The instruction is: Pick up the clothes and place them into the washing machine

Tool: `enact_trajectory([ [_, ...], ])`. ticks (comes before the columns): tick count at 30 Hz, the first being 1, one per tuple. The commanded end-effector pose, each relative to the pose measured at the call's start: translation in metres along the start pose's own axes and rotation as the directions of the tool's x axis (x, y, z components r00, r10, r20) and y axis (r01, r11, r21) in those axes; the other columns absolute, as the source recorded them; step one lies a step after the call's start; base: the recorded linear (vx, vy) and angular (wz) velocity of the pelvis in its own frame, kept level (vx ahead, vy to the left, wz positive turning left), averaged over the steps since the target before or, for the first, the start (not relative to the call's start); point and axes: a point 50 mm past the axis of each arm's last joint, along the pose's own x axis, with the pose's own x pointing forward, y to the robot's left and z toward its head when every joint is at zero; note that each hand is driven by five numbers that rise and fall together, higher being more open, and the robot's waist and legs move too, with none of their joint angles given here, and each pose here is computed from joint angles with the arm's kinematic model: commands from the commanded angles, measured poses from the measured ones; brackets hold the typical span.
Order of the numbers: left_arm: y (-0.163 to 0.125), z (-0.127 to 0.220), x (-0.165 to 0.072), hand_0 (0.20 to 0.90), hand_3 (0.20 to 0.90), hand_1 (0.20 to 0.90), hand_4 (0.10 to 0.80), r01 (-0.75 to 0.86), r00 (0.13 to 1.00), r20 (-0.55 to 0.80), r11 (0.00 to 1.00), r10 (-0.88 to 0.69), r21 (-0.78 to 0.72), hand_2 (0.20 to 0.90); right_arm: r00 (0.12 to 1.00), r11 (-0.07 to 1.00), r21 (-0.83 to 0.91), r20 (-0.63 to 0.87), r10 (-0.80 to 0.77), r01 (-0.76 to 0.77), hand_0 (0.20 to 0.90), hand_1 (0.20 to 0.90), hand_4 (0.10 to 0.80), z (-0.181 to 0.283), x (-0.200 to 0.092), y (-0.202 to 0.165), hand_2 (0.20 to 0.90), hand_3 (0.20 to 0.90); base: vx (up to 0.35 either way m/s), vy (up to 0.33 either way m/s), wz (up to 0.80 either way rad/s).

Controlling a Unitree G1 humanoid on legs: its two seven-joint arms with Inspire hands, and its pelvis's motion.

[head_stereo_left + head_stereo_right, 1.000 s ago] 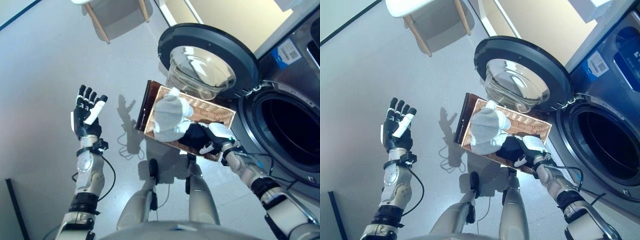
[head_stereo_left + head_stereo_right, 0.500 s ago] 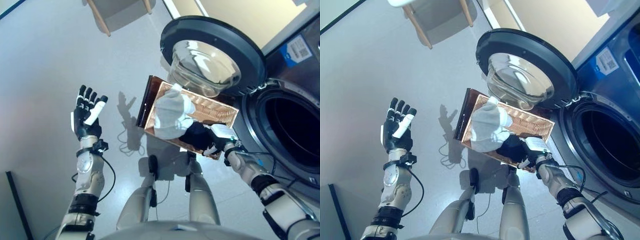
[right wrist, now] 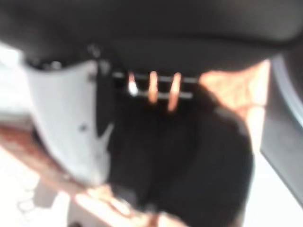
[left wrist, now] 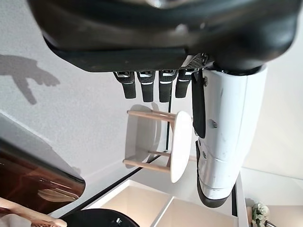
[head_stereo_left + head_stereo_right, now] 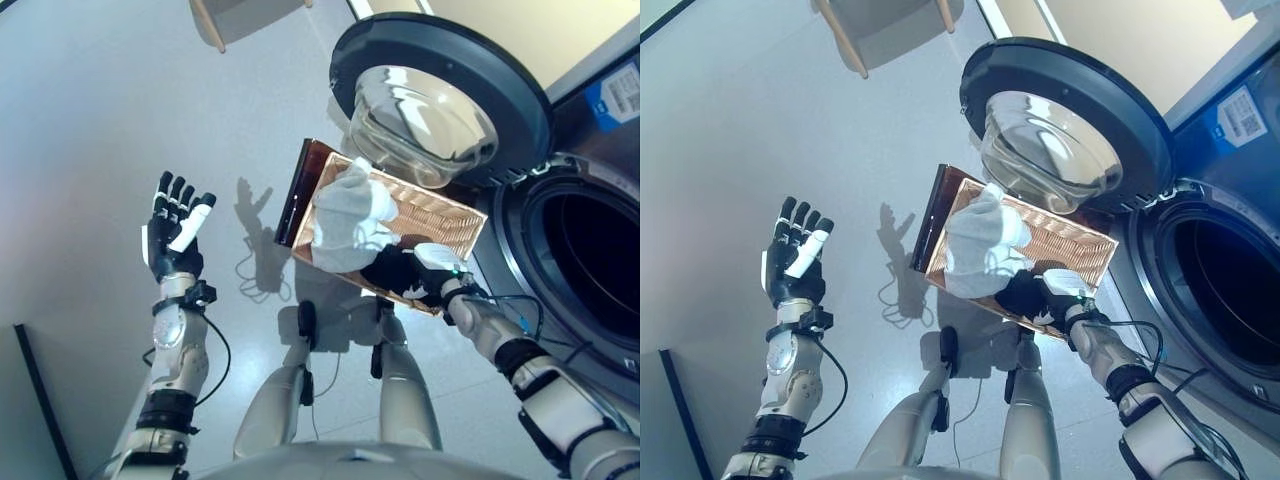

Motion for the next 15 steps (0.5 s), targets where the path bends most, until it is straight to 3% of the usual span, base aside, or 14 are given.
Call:
enact_trajectory([
  [1, -0.007, 0.056, 0.011, 0.9, 0.9, 0.9, 0.8, 0.078, 0.958, 0.274, 0.996, -0.084, 0.033, 0.9, 0.996, 0.999, -0.038, 0.09, 0.018, -0.015, 0.2, 0.2, 0.3, 0.021, 0.004, 0.003, 0.2, 0.2, 0.0, 0.0, 0.0],
  [10, -0.002, 0.059, 0.009, 0.9, 0.9, 0.9, 0.8, 0.059, 0.956, 0.284, 0.998, -0.066, 0.035, 0.9, 0.999, 1.0, 0.009, 0.038, 0.016, -0.016, 0.2, 0.2, 0.3, 0.013, 0.002, 0.009, 0.2, 0.2, 0.002, 0.006, -0.01],
  [15, 0.001, 0.055, 0.008, 0.9, 0.9, 0.9, 0.8, 0.051, 0.961, 0.27, 0.998, -0.06, 0.043, 0.9, 1.0, 0.992, 0.123, -0.016, -0.014, 0.016, 0.2, 0.2, 0.3, 0.002, -0.004, 0.011, 0.2, 0.2, 0.014, -0.003, -0.05],
])
